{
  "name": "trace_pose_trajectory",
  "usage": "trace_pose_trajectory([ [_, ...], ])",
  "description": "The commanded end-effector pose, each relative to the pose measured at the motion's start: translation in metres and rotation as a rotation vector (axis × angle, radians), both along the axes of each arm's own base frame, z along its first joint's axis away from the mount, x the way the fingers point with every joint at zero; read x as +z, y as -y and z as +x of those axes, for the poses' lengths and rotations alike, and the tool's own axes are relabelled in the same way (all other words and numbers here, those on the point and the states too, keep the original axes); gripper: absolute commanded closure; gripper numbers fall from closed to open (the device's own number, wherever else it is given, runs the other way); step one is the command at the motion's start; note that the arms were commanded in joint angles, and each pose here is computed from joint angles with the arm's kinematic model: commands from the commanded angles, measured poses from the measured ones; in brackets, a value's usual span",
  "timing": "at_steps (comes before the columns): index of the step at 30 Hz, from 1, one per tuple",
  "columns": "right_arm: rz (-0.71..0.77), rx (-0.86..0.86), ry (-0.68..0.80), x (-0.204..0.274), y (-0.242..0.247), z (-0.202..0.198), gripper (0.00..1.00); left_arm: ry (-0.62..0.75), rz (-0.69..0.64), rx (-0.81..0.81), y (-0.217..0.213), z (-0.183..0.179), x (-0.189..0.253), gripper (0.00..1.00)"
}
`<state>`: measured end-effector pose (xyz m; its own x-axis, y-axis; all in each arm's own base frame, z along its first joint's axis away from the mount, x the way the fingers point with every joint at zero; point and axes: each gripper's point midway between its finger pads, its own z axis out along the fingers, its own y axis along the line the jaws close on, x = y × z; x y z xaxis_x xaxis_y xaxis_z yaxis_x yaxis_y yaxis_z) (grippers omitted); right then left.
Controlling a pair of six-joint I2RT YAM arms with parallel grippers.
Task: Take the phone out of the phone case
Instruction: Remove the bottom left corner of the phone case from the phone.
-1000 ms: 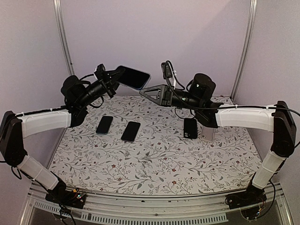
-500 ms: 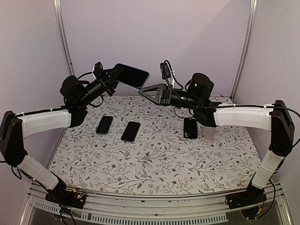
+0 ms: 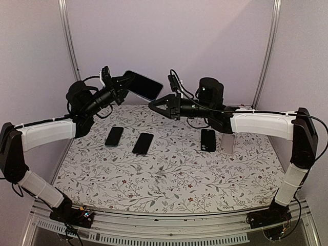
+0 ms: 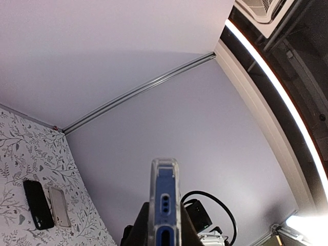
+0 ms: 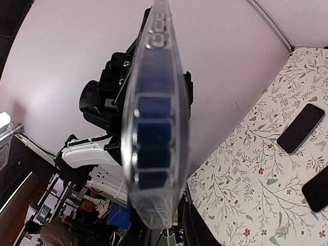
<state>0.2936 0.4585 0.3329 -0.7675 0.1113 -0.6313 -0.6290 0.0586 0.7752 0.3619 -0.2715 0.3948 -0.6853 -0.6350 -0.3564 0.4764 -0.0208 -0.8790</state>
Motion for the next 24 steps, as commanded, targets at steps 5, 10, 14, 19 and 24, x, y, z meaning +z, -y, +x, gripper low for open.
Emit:
trace_pose_trajectory([
  [5,-0.093,-0.192,-0.071,-0.027,0.003,0.049,0.8,0.162,-0.01,-0.162,0.02,-0.052,0.038,1.0],
  [10,-0.056,-0.226,-0.052,-0.017,0.007,0.052,0.79,0.16,-0.021,-0.164,0.018,-0.054,0.035,1.0],
  [14,0.016,-0.243,-0.055,-0.006,0.022,0.056,0.76,0.162,-0.032,-0.187,0.019,-0.057,0.036,1.0],
  [19,0.055,-0.244,-0.086,-0.002,0.034,0.066,0.73,0.166,-0.029,-0.211,0.021,-0.061,0.033,1.0],
  [24,0.1,-0.26,-0.121,0.0,0.044,0.071,0.72,0.181,-0.021,-0.228,0.022,-0.066,0.032,1.0],
])
